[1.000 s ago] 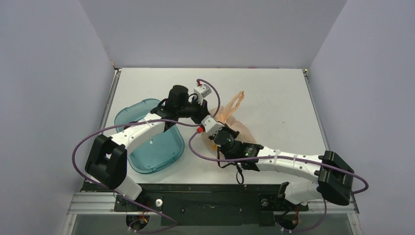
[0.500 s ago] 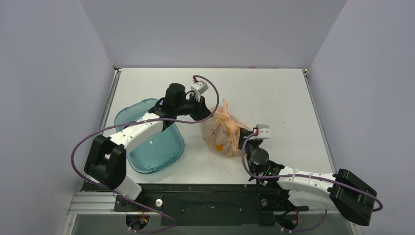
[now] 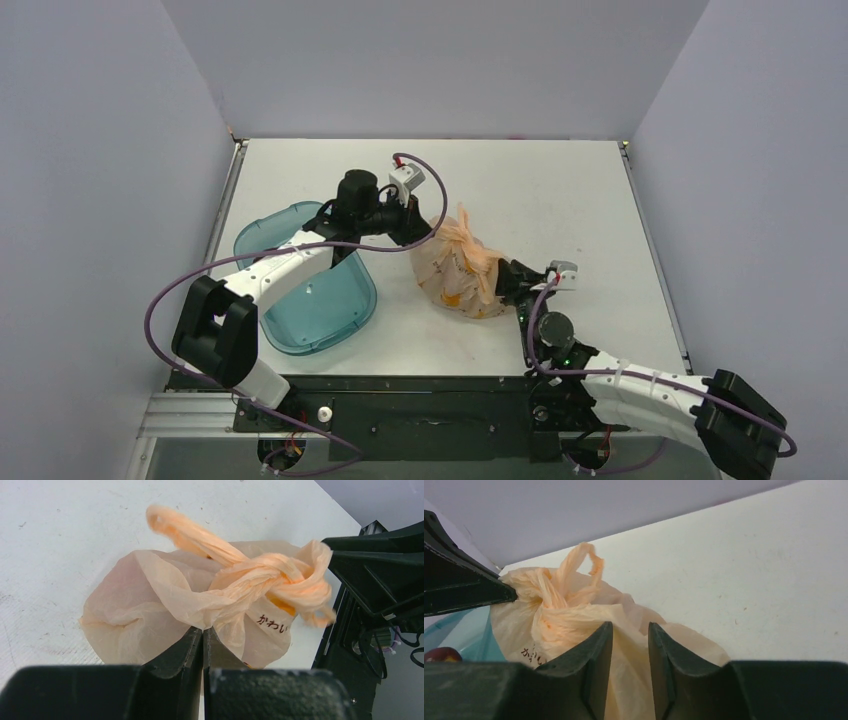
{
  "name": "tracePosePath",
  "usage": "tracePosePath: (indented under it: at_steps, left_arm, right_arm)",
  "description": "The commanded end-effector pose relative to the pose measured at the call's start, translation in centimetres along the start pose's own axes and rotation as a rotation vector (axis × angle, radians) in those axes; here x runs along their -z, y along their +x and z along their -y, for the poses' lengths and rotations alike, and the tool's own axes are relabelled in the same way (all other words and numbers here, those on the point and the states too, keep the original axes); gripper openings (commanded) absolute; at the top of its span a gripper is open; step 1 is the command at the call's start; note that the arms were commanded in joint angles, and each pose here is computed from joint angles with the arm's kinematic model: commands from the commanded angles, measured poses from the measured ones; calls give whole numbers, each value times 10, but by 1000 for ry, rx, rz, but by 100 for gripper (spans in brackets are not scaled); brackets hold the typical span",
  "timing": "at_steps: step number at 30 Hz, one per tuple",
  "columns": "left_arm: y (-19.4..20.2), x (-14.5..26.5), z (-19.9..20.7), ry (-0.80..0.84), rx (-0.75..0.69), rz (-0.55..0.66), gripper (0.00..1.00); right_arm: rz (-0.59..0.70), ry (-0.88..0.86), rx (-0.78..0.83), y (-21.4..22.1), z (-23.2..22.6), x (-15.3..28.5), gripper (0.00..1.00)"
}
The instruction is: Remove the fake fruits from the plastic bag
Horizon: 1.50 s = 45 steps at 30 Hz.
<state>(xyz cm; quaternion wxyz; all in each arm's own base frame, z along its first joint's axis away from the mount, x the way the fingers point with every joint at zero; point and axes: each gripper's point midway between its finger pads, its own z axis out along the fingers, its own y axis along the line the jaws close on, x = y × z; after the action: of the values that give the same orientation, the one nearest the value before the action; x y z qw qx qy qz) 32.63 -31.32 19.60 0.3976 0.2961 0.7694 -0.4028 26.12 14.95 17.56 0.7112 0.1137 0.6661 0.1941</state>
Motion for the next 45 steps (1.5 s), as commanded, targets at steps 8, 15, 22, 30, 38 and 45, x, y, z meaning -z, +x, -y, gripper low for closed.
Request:
tracePosePath:
  at_steps: [8, 15, 22, 30, 38, 45]
  left_arm:
    - [-29, 10, 5, 3, -55, 86, 0]
    - [-28, 10, 5, 1, -46, 79, 0]
    - [-29, 10, 5, -1, -48, 83, 0]
    - [-28, 10, 3, -12, -47, 82, 0]
    - [-30, 12, 3, -14, -51, 89, 0]
    - [-32, 12, 4, -9, -51, 95, 0]
  right_arm:
    - [-258, -149, 768, -38, -43, -21, 74]
    - [-505, -301, 1031, -34, -69, -25, 75]
    - [-694, -374, 1224, -12, -66, -25, 71]
    - [-720, -272, 1347, 1, -72, -35, 47]
    - [-773, -337, 1339, 20, -72, -20, 58]
    - [-716, -218, 1402, 13, -53, -23, 46]
